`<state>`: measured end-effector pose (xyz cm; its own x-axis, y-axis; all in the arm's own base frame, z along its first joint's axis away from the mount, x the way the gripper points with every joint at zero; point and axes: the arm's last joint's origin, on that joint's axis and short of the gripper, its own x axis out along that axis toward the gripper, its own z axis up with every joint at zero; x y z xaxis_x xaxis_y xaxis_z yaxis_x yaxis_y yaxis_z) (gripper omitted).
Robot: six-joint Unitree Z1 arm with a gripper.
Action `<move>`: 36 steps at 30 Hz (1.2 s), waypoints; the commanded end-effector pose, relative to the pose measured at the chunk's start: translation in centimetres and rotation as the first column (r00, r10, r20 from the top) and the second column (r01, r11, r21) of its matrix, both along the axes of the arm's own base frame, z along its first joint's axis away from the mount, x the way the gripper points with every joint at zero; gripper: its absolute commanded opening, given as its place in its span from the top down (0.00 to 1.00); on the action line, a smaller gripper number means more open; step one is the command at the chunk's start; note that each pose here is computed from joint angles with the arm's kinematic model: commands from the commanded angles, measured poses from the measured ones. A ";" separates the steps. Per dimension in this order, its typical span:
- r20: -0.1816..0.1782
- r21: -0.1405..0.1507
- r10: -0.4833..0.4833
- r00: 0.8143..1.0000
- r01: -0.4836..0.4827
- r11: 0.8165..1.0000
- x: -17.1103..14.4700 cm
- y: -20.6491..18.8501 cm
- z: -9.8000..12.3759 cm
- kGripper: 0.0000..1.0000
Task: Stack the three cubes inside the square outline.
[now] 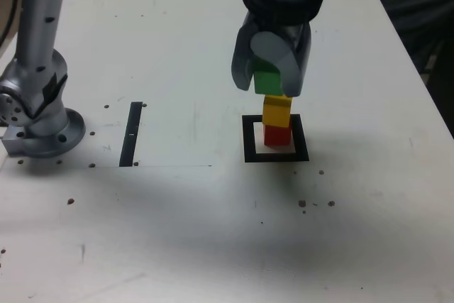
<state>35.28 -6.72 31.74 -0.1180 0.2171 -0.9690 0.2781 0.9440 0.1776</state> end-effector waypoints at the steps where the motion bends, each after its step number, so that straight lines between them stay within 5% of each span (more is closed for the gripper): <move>1: -0.011 -0.001 0.002 1.000 -0.002 1.000 0.3 0.0 -0.4 0.67; 15: -0.015 -0.007 0.014 1.000 -0.014 1.000 1.8 0.9 -2.0 0.65; 24: -0.003 -0.012 0.001 1.000 -0.001 1.000 1.9 1.1 -2.1 0.04; 31: 0.014 -0.013 0.001 1.000 -0.001 1.000 1.2 1.3 -1.7 0.00; 36: 0.063 -0.004 0.003 0.998 -0.003 1.000 0.0 1.6 -0.5 0.00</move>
